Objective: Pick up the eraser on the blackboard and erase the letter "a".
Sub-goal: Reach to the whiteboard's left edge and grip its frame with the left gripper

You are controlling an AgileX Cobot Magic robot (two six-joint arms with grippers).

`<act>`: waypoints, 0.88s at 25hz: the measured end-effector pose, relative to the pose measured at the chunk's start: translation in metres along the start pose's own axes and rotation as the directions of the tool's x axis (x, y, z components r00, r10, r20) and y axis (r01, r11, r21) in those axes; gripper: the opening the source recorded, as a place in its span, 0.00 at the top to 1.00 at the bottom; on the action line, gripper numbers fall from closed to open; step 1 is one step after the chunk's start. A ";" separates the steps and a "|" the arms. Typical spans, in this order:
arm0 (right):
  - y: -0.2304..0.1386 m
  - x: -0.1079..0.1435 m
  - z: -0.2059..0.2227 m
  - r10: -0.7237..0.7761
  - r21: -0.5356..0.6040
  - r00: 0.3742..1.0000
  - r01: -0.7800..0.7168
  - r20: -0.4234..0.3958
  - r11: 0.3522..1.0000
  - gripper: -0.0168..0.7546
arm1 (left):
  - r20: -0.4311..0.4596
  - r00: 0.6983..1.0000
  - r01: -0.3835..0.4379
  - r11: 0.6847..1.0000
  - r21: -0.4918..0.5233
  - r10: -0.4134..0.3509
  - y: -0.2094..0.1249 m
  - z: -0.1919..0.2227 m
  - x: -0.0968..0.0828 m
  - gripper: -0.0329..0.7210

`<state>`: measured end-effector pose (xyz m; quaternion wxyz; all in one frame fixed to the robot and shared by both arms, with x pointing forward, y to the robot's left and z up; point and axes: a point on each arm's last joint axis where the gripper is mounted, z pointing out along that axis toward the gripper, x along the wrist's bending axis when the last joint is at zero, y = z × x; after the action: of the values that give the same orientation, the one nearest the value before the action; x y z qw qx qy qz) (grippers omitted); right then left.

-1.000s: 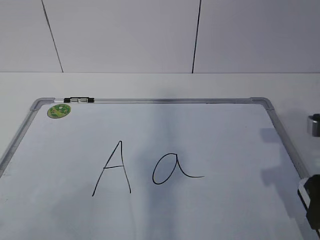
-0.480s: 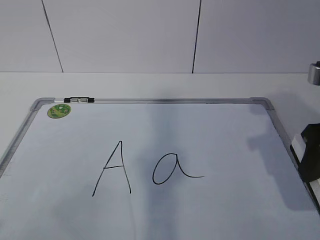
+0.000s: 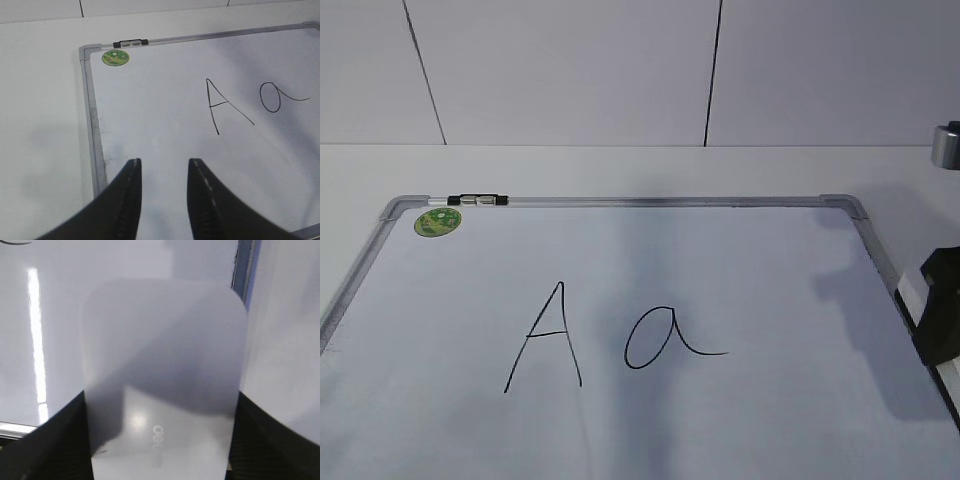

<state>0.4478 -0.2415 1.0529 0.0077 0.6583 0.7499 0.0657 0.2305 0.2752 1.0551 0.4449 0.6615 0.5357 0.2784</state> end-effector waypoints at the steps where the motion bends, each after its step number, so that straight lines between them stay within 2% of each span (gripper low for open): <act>1: 0.000 0.000 0.000 0.000 0.000 1.000 0.000 0.000 1.000 0.26 | 0.002 1.000 0.001 1.000 -0.001 -0.001 0.000 0.000 0.000 0.64; 11: 0.000 0.000 0.000 -0.005 0.000 1.000 0.005 0.000 1.000 0.26 | -0.001 0.999 0.037 0.998 0.043 -0.037 0.014 0.015 0.005 0.64; 15: 0.000 0.000 0.000 -0.006 0.000 1.000 0.006 0.000 1.000 0.26 | -0.006 0.997 0.081 0.997 -0.003 -0.081 0.032 0.031 0.011 0.62; 17: 0.000 0.000 0.000 -0.009 0.000 1.000 0.009 0.000 1.000 0.26 | -0.011 0.995 0.097 0.995 -0.027 -0.098 0.040 0.038 0.014 0.57; 22: 0.000 0.000 0.000 -0.011 -0.002 1.000 0.011 0.000 1.000 0.26 | -0.032 0.992 0.119 0.992 -0.042 -0.120 0.050 0.051 0.020 0.39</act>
<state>0.4480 -0.2413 1.0530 0.0087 0.6541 0.7534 0.0666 0.3023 0.2782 1.0748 0.4645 0.6142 0.5764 0.2733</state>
